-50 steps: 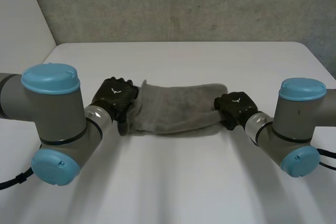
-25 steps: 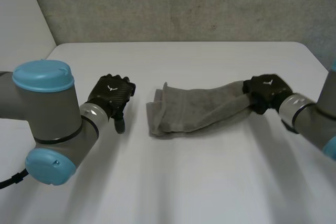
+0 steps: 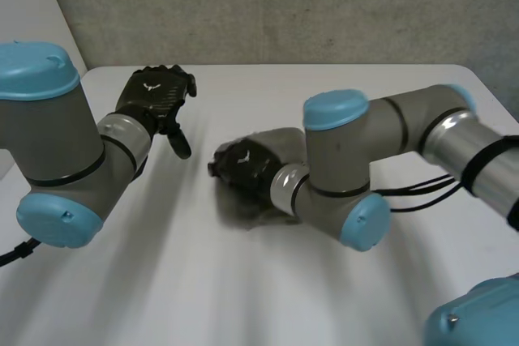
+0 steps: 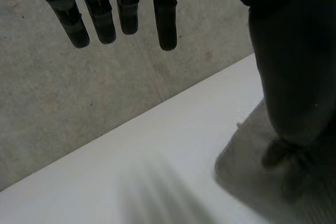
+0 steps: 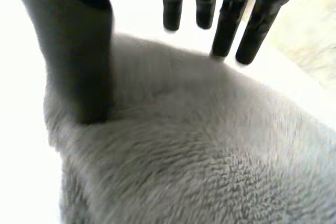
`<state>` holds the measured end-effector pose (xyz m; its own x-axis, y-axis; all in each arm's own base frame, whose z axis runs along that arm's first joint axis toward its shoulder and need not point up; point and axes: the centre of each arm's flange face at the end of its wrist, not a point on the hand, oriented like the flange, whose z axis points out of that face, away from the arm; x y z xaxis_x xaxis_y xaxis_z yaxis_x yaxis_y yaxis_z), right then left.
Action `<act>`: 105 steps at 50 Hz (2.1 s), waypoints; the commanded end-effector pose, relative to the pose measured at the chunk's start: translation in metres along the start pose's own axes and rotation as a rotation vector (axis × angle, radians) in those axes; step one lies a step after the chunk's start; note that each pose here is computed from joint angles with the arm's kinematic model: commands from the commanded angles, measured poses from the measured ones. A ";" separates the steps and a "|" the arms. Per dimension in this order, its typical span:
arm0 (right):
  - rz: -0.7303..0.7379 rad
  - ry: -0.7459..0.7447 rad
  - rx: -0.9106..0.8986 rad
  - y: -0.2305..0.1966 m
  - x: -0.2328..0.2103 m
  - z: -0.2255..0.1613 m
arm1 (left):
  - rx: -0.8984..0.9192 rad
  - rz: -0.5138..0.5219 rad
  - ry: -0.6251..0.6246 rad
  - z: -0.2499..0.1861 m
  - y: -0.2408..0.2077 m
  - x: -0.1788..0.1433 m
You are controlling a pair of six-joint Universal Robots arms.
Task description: Fold the towel.
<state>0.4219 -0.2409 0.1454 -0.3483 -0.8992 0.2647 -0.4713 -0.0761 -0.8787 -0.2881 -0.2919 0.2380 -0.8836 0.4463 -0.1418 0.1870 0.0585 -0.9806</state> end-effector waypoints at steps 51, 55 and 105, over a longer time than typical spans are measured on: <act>0.299 0.394 0.006 -0.005 0.113 -0.053 | -0.072 -0.102 0.112 0.026 0.038 0.052; 0.330 0.467 0.103 -0.042 0.129 -0.085 | 0.011 -0.108 0.104 0.014 0.001 0.045; 0.330 0.769 0.097 -0.081 0.146 -0.219 | -0.024 -0.126 -0.217 -0.092 -0.084 -0.044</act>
<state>0.2391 -0.2710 0.3478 -0.9333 -0.3220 0.1586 -0.1849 0.0527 -0.9813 -0.2268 -0.2374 0.3434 -0.9717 0.2316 -0.0458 0.0735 0.1123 -0.9910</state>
